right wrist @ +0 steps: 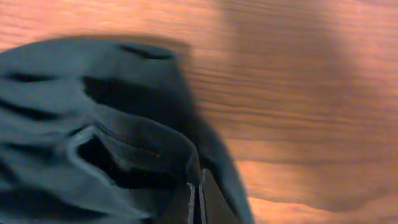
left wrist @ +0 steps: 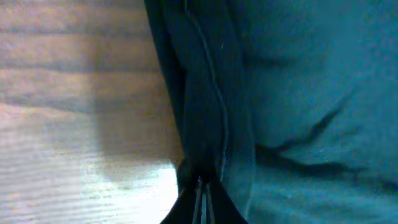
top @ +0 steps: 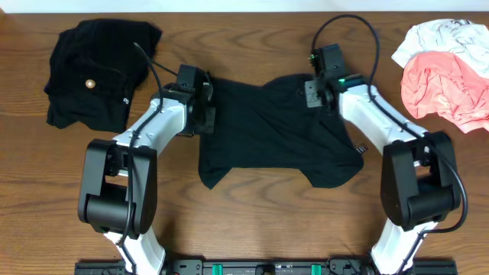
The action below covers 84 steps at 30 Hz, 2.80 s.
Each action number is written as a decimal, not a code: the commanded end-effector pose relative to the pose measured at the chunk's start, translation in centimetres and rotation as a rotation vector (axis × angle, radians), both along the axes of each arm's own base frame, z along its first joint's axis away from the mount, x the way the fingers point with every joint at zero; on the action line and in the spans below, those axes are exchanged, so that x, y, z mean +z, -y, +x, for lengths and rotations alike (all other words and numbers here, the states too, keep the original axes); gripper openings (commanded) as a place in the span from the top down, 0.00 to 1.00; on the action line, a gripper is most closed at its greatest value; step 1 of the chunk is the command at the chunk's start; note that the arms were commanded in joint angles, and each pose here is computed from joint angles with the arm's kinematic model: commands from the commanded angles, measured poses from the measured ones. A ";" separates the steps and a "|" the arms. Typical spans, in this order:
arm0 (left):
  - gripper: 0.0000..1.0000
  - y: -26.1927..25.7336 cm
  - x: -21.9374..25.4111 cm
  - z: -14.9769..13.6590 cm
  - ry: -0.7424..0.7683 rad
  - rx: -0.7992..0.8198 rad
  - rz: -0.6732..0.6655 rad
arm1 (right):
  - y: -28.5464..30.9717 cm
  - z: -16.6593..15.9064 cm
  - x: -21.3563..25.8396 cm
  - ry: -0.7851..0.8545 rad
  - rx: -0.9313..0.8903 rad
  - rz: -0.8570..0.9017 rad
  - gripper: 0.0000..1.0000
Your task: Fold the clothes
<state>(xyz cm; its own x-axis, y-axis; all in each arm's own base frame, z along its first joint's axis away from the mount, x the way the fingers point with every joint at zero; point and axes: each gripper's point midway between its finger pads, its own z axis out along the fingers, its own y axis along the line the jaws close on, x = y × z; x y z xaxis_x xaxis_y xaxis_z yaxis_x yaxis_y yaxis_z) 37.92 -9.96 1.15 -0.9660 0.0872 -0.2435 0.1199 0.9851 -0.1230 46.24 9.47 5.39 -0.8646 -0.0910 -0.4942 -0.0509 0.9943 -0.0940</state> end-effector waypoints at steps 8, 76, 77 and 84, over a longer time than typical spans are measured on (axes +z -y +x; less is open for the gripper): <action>0.94 -0.1 -0.8 -0.6 -0.018 0.014 0.002 | 2.5 0.9 0.4 0.014 -0.093 0.004 0.99; 0.94 2.0 -5.1 -2.1 -0.041 -0.102 0.083 | 10.7 6.5 5.6 0.347 -0.351 -0.112 0.99; 0.94 2.0 -5.1 -2.1 -0.043 -0.102 0.084 | 11.0 6.8 5.9 0.366 -0.357 -0.108 0.99; 0.94 2.0 -5.2 -2.3 -0.047 -0.102 0.084 | 11.8 7.6 6.8 0.407 -0.355 -0.108 0.32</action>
